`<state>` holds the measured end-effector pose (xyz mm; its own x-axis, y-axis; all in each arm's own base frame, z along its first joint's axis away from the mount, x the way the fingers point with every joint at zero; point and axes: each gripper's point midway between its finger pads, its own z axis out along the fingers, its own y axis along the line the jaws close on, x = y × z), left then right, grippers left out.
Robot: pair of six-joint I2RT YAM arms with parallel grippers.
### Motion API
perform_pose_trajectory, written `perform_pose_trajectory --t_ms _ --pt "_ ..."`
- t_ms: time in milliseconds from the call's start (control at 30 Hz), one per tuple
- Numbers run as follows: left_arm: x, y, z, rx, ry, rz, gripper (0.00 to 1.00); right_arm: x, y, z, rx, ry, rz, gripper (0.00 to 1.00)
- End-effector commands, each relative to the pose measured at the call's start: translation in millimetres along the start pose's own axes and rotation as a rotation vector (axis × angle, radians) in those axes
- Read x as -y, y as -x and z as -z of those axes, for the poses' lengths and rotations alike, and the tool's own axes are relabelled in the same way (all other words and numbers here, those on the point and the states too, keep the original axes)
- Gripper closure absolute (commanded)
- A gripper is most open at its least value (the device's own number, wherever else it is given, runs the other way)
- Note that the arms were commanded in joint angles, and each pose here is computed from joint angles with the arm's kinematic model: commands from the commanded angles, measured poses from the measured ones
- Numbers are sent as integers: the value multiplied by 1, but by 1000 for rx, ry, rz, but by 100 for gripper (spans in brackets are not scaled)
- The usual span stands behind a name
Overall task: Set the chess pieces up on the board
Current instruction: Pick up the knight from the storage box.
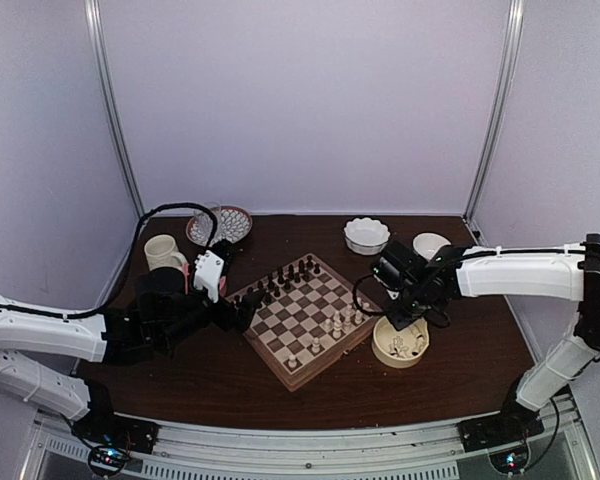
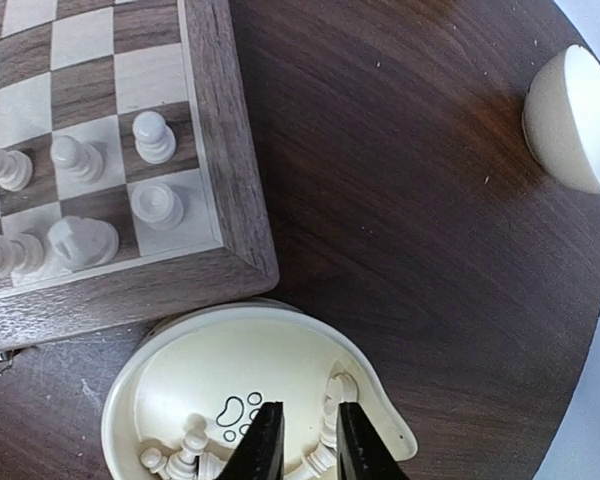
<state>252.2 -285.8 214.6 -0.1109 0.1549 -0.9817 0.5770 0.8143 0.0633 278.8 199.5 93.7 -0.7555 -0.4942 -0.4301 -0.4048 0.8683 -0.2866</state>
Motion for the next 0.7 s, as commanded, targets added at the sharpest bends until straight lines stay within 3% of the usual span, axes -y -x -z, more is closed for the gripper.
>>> perform_pose_trajectory --t_ms 0,267,667 --pt "0 -8 -4 -33 7 3 2 9 -4 -17 -29 -75 -46 80" --pt "-16 -4 5 -8 77 32 2 12 -18 -32 -86 -90 -70 81" --pt "-12 -4 5 -4 55 38 2 12 -34 -43 -180 -128 -48 81"
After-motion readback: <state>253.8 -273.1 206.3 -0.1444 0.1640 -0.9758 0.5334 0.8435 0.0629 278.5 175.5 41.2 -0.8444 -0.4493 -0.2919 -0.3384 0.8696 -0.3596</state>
